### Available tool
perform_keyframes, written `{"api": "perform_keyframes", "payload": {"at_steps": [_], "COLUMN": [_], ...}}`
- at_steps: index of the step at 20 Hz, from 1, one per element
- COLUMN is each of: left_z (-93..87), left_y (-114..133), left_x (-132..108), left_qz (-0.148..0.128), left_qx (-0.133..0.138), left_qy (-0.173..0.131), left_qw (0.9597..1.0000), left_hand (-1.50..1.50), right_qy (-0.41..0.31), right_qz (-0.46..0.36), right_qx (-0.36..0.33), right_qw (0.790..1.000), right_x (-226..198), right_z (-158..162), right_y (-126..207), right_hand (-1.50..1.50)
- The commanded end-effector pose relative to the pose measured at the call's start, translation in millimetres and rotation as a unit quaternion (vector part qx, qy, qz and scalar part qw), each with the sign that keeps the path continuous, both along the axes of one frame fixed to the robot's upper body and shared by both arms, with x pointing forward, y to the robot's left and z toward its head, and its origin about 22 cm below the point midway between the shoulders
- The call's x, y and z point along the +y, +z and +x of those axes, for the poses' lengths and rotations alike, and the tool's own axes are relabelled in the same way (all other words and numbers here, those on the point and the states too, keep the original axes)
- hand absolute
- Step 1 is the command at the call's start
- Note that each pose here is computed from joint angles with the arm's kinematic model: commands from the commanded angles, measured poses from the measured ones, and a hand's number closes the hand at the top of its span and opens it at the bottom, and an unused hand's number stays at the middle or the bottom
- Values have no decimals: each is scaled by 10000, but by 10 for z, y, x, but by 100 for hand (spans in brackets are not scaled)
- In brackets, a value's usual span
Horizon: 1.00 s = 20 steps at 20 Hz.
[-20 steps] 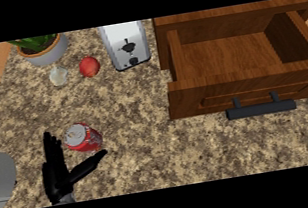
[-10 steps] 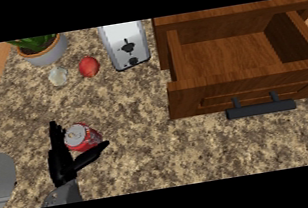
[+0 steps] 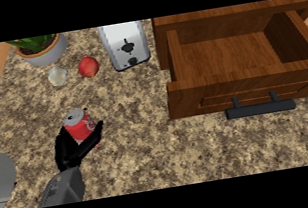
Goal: Pick up the can, place it into the drawer and close the drawer
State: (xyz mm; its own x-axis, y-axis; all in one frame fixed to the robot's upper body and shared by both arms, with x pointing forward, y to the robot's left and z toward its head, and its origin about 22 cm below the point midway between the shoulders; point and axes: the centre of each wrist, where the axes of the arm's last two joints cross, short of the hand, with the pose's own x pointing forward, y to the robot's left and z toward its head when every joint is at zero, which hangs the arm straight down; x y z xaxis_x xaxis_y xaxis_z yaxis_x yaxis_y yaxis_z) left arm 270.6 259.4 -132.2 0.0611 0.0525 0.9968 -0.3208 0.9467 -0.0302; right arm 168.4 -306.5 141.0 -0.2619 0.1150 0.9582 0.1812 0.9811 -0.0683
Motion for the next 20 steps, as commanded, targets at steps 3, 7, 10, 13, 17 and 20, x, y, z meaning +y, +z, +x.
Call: {"api": "perform_keyframes", "payload": {"at_steps": [3,7,10,13,17,20], "left_z": [170,199,433,648,693,863], "left_y": [80,66,208,359,390,600], "left_x": [44,-125,-199,-297,-525,-608], "left_qz": [-214,-142,-214,-195,-381,-367], "left_qx": [-329,-465,-474,-515,-744,-794], "left_qy": [-182,-495,-942,-1314,-1395,-1667], "left_qw": [9991,9976,9942,9898,9867,9821], "left_hand": [150,150,150,150,150,150], "right_qy": [-36,3,-22,-86,-162,-71], "right_qz": [-40,-225,-97,-85,-112,-201], "right_qx": [-134,-101,-154,-125,-189,-189], "right_qw": [9999,9997,9998,9998,9996,9996], "right_x": [-24,191,82,47,88,-54], "right_z": [-128,101,115,-1,102,160], "right_y": [-108,-11,71,-26,29,14], "right_hand": [-150,-150,-150,-150,-150,-150]}}
